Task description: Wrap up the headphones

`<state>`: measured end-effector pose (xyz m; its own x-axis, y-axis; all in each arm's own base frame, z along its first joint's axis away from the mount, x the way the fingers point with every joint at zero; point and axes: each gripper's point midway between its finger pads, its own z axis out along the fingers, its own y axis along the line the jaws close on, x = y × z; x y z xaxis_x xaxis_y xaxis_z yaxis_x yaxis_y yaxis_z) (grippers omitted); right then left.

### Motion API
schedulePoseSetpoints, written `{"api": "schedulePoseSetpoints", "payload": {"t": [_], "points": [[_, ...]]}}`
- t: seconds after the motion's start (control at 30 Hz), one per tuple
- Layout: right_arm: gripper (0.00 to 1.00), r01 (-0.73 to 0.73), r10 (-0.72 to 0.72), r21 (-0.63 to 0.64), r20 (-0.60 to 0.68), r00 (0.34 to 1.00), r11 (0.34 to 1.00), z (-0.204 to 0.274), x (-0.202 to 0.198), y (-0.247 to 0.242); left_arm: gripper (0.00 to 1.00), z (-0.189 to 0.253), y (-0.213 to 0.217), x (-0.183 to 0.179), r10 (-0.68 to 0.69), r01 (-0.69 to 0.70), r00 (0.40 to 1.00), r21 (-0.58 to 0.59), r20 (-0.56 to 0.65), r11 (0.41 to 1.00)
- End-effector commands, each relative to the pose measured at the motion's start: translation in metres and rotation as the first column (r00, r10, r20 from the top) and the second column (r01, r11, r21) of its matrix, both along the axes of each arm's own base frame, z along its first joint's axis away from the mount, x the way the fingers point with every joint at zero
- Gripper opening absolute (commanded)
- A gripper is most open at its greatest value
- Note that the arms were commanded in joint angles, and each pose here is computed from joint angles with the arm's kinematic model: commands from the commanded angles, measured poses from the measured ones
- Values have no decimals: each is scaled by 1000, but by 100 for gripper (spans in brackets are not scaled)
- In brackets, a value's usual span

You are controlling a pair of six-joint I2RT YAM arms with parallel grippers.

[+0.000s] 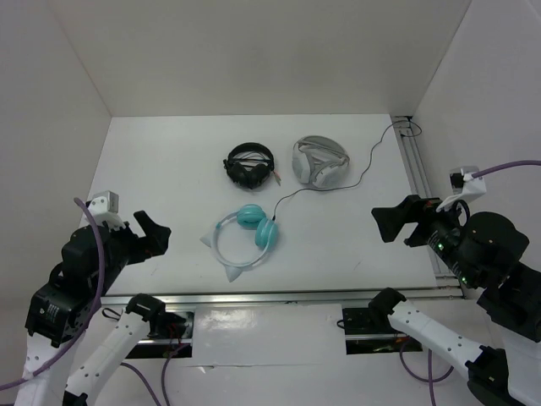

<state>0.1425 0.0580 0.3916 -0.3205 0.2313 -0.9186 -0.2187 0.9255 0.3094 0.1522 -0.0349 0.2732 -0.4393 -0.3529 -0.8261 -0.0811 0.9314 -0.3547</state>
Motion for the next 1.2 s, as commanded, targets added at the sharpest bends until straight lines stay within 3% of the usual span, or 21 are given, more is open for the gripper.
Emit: {"api": "schedulePoseSetpoints", "payload": {"t": [0.0, 0.27, 0.37, 0.47, 0.5, 0.57, 0.6, 0.7, 0.73, 0.87, 1.0, 1.07, 1.17], "points": [[100, 9, -9, -16, 6, 1000, 1000, 0, 5, 0, 100, 8, 1, 3, 19, -18, 1000, -17, 25, 1000], [100, -35, 34, -47, -26, 999, 998, -14, 5, 8, 100, 7, -5, 4, -11, 12, 1000, -29, 22, 1000], [100, -61, 58, -47, -60, 997, 997, -25, 9, 18, 100, -2, -25, 13, -91, 90, 996, -61, -6, 994], [100, -112, 110, -22, -71, 991, 993, -32, 14, 33, 100, -17, -63, 29, -194, 177, 978, -196, -72, 964], [100, -127, 125, -16, -70, 990, 992, -34, 15, 38, 98, -44, -73, 32, -223, 189, 966, -231, -133, 954], [100, -163, 163, 5, -78, 984, 987, -39, 17, 49, 98, -54, -97, 43, -277, 225, 955, -346, -108, 911], [100, -171, 172, 8, -78, 982, 985, -41, 18, 51, 98, -89, -101, 45, -277, 198, 942, -355, -188, 914], [100, -200, 201, 17, -80, 976, 980, -44, 19, 58, 98, -121, -100, 59, -203, 106, 948, -357, -247, 928], [100, -200, 200, 11, -94, 975, 980, -50, 19, 59, 98, -145, -99, 58, -178, 62, 928, -335, -328, 940], [100, -217, 217, 11, -109, 970, 976, -61, 20, 63, 98, -187, -92, 56, -37, -109, 882, -279, -470, 954], [100, -234, 235, 25, -92, 968, 972, -61, 21, 68, 98, -215, -99, 46, 27, -189, 849, -255, -528, 948], [100, -244, 245, 28, -93, 965, 969, -61, 20, 70, 89, -225, -101, 44, 63, -213, 841, -223, -537, 951], [100, -244, 245, 28, -93, 965, 969, -61, 20, 70, 87, -245, -101, 35, 122, -250, 788, -133, -603, 959]]}}
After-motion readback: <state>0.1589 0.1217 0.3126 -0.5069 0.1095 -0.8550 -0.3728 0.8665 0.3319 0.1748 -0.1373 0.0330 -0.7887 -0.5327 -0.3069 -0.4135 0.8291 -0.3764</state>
